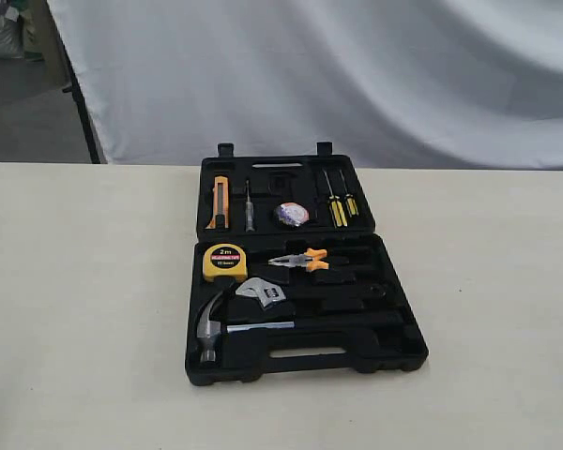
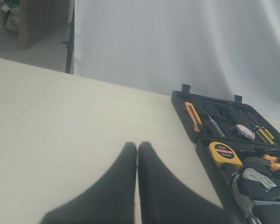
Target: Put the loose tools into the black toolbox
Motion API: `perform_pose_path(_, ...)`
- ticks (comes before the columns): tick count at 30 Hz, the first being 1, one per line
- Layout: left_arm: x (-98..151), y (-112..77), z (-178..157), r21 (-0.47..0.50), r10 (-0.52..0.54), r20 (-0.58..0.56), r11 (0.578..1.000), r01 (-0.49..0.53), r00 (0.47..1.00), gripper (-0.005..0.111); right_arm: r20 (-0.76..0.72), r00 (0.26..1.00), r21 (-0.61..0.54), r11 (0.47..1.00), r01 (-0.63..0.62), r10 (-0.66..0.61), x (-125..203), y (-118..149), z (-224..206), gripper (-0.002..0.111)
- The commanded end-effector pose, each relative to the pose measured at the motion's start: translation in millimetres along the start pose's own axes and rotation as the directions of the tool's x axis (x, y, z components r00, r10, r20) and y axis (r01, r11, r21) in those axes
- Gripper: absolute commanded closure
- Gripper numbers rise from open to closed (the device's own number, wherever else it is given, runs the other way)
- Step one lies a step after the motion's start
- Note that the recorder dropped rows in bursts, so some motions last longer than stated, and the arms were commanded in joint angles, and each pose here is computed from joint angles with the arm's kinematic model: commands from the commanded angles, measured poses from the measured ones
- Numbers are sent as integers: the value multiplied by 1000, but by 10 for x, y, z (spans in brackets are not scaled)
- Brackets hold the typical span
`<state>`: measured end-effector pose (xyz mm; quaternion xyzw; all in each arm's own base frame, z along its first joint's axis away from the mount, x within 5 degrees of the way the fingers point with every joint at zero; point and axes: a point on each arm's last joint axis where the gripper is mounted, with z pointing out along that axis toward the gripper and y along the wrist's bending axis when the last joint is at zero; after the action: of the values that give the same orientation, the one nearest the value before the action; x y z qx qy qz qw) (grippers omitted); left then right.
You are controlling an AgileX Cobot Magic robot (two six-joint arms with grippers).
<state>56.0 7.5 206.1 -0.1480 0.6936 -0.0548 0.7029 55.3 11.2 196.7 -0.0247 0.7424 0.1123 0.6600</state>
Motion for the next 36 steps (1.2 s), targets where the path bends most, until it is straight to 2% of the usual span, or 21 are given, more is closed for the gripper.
perform_pose_path(1,-21,9,-4,-21,0,20,1000,1,1000,106,3,1000,7,1000,10,-10,6,-5,-3,109)
perform_pose_path(36,-21,9,-4,-21,0,20,1000,1,1000,106,3,1000,7,1000,-4,4,6,-5,-3,109)
